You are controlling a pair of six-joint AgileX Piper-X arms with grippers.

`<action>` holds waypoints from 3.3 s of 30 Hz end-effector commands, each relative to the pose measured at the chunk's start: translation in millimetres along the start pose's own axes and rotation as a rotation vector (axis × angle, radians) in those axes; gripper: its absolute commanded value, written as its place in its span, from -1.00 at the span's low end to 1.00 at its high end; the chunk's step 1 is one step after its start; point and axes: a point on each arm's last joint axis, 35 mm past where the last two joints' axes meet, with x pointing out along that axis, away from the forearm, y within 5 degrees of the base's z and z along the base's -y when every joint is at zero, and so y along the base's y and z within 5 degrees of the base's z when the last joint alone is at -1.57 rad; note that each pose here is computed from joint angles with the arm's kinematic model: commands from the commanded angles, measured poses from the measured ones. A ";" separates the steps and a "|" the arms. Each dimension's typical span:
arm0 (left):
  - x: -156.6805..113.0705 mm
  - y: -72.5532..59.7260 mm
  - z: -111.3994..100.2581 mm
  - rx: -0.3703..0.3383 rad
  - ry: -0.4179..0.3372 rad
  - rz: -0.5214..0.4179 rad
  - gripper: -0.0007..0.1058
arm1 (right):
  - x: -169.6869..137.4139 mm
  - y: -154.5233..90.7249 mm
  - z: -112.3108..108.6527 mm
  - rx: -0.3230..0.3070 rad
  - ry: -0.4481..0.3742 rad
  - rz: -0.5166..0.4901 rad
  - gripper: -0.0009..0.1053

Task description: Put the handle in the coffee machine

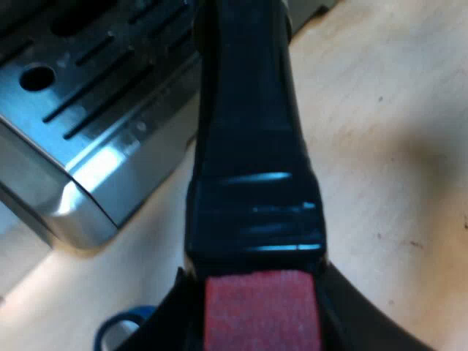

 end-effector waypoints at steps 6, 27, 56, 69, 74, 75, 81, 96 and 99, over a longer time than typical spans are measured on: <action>-3.8 -1.1 10.4 0.055 -0.077 -0.011 -0.98 | -0.1 -1.6 1.5 0.000 -0.003 -0.045 0.59; 3.4 13.3 4.3 0.080 -0.050 -0.079 -0.98 | 1.1 -3.8 0.5 -0.028 0.009 -0.083 0.59; 17.4 56.5 4.7 0.097 -0.038 -0.121 -0.98 | 24.2 15.5 2.5 0.000 0.028 -0.222 0.59; 22.8 86.8 25.6 0.159 -0.009 -0.159 -0.98 | 43.7 39.8 -14.8 0.041 0.052 -0.314 0.59; 29.5 94.3 26.3 0.144 -0.008 -0.188 -0.98 | 56.4 40.3 -18.8 0.081 0.038 -0.364 0.59; 30.2 94.8 25.8 0.141 -0.007 -0.190 -0.98 | 57.5 39.3 -19.3 0.081 0.039 -0.367 0.59; 37.0 99.0 23.4 0.155 -0.040 -0.241 -0.98 | 70.2 29.3 -20.8 0.054 0.047 -0.373 0.59; 50.5 122.3 35.4 0.175 -0.058 -0.231 -0.98 | 83.1 19.8 -17.2 0.014 0.031 -0.330 0.59; 49.2 124.5 41.3 0.187 -0.069 -0.228 -0.98 | 85.0 17.5 -17.6 0.015 0.033 -0.336 0.59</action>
